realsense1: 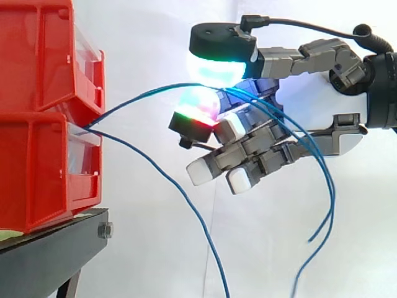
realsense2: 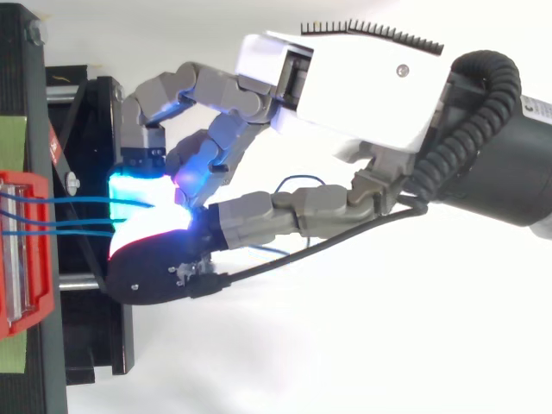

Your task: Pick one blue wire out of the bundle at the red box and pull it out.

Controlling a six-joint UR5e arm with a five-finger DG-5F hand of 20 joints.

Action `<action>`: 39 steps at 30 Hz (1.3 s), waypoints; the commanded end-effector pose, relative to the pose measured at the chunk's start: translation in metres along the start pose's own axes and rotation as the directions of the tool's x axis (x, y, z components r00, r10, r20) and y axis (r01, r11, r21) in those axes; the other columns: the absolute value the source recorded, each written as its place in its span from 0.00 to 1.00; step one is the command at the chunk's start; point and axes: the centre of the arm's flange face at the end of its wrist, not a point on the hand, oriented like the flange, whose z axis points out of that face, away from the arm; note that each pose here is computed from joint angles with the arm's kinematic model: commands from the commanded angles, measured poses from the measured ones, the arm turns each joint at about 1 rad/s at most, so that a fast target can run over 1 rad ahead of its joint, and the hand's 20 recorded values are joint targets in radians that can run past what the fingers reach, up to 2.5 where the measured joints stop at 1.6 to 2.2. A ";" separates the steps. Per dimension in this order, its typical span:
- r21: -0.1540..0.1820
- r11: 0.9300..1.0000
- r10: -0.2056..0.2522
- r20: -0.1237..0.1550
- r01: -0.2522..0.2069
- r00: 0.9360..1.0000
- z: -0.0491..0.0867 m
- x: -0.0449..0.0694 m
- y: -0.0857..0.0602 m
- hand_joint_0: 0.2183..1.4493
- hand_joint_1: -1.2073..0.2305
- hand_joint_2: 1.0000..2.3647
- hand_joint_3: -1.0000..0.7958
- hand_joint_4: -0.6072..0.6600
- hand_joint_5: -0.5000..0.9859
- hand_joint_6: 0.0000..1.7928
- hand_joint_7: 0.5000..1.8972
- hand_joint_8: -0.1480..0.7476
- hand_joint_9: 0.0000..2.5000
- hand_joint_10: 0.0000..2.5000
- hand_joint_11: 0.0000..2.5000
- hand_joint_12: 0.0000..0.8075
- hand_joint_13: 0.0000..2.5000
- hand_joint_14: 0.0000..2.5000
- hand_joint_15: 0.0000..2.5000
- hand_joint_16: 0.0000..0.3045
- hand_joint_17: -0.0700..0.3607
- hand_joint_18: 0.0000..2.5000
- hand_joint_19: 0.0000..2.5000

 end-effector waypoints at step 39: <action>0.001 1.000 -0.002 0.000 0.002 1.000 0.000 0.000 0.000 0.30 0.36 0.02 0.48 0.72 0.23 0.50 0.48 0.68 0.43 0.01 0.34 0.62 0.35 0.01 0.18 0.21 0.49 0.37 0.24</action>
